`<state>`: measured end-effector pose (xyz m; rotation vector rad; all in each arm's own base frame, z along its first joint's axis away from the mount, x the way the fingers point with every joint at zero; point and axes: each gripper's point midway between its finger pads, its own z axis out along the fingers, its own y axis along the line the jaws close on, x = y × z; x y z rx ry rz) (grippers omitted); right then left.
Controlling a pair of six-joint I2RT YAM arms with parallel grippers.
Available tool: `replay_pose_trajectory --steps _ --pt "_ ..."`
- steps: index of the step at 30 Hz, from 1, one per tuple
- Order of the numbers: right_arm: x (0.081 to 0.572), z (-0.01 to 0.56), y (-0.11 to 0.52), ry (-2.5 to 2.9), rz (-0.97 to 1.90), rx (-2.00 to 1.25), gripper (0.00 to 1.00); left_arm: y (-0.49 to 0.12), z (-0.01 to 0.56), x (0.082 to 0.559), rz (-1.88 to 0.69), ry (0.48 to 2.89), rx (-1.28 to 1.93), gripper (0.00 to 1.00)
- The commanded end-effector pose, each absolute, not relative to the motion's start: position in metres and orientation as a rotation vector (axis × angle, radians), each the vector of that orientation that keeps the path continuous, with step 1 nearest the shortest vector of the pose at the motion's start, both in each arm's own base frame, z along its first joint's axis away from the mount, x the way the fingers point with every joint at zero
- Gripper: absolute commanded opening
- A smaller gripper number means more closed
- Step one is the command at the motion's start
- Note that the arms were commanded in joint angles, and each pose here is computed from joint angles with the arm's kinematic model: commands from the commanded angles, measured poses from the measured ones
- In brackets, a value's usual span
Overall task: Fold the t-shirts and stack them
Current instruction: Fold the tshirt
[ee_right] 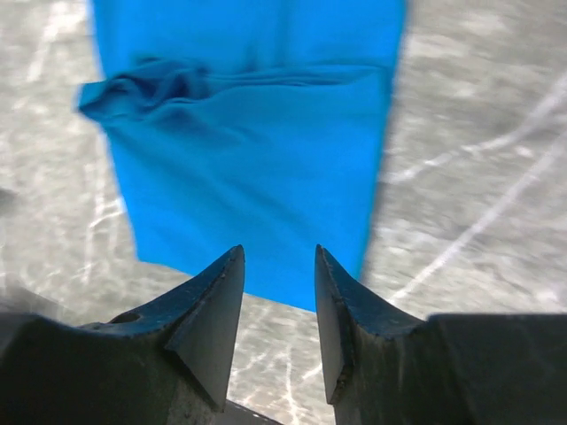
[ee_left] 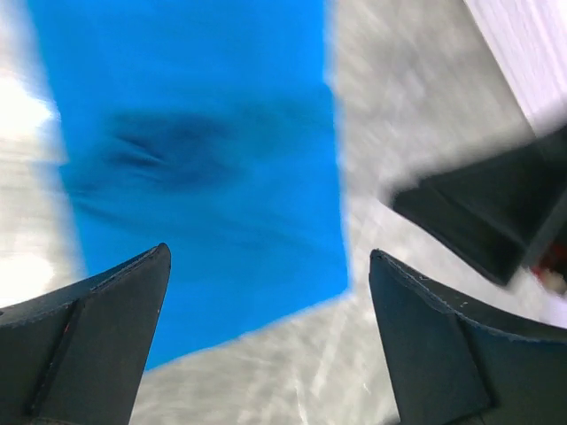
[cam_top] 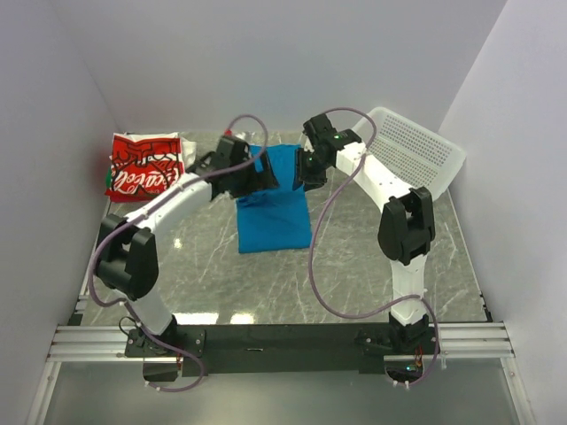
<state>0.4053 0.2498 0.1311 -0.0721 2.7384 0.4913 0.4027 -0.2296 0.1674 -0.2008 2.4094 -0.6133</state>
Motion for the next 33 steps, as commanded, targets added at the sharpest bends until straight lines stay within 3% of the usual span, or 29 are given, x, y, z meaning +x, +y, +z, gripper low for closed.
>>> replay_pose_trajectory --steps 1,6,16,28,33 --pt "0.396 0.135 0.278 2.714 0.61 -0.15 0.44 -0.265 0.136 0.379 -0.789 2.464 -0.177 0.99" --pt "0.377 0.125 0.291 2.746 0.625 -0.163 0.43 -0.263 0.098 0.377 -0.718 2.588 -0.155 0.99" --pt "0.316 0.073 0.289 2.866 0.632 -0.151 0.43 -0.255 0.082 0.413 -0.629 2.581 -0.119 0.99" --pt "0.302 0.043 0.28 2.94 0.567 -0.161 0.42 -0.214 0.063 0.458 -0.456 2.58 -0.132 0.99" --pt "0.302 0.04 0.277 2.947 0.555 -0.161 0.42 -0.212 0.092 0.483 -0.434 2.498 -0.133 0.99"
